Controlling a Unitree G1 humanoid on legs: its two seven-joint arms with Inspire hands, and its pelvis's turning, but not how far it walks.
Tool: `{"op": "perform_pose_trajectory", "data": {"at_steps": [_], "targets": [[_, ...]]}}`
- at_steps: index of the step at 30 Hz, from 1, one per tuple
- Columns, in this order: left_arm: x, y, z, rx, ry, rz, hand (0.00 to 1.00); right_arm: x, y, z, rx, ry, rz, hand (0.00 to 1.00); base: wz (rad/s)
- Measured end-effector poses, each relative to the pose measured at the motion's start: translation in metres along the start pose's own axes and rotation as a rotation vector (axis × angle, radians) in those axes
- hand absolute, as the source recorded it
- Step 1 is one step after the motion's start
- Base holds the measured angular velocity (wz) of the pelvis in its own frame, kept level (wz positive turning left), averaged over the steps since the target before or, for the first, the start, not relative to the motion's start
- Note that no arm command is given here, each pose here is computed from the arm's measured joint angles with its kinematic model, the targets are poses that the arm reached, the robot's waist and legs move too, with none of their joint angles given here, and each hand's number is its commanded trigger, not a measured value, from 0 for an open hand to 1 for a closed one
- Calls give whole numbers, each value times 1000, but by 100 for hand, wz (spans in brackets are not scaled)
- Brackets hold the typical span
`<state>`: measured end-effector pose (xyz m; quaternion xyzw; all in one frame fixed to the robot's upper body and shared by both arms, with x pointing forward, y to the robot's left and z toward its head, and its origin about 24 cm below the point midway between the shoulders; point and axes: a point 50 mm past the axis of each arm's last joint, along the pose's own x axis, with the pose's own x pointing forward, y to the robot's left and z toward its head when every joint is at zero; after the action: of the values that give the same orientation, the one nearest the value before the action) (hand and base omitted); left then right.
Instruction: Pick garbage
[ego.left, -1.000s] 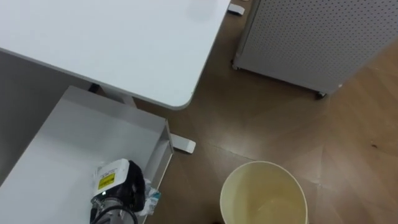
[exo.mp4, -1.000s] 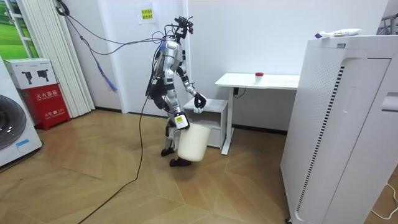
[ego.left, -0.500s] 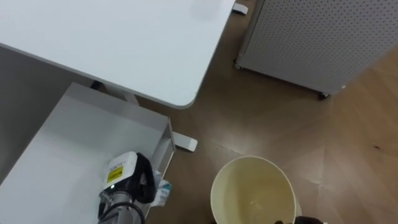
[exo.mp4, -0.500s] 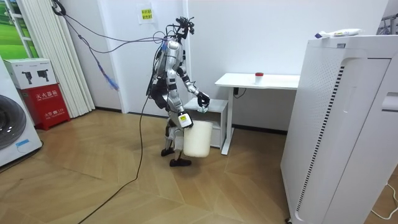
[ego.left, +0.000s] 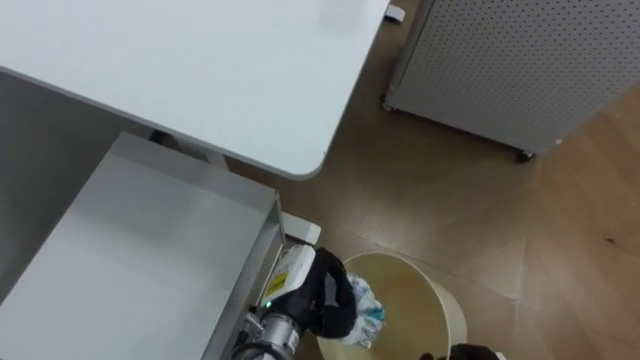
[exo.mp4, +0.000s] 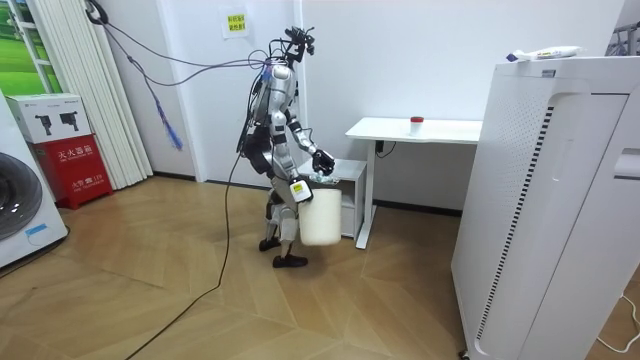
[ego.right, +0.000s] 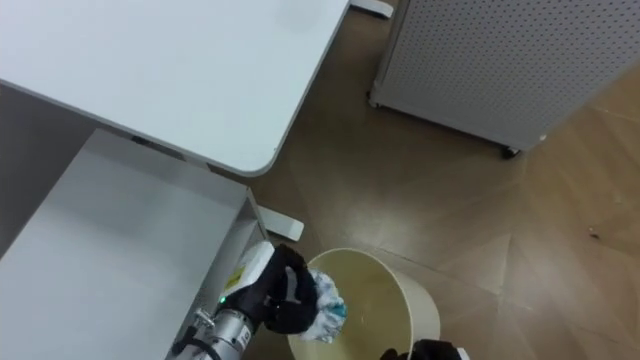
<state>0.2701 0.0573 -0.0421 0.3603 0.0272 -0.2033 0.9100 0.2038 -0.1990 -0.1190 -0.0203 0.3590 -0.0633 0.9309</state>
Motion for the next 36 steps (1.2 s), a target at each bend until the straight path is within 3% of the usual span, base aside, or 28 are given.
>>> {"op": "perform_pose_trajectory", "data": {"at_steps": [1,2,4,11,36], "targets": [[-1,-3,0,3,-3,-18,99,0,1,0,-2,0,3,100,0],[-2,-7,1,10,-8,-49,77,0,2,0,-8,-3,11,100,0],[-4,-12,1,18,-13,-86,0,0,5,-1,-19,-4,26,100,0],[-9,-24,1,30,-19,-187,0,-2,9,-6,-50,18,85,100,0],[-13,-25,5,32,-55,-263,0,-7,-5,-24,-36,86,119,100,0]]}}
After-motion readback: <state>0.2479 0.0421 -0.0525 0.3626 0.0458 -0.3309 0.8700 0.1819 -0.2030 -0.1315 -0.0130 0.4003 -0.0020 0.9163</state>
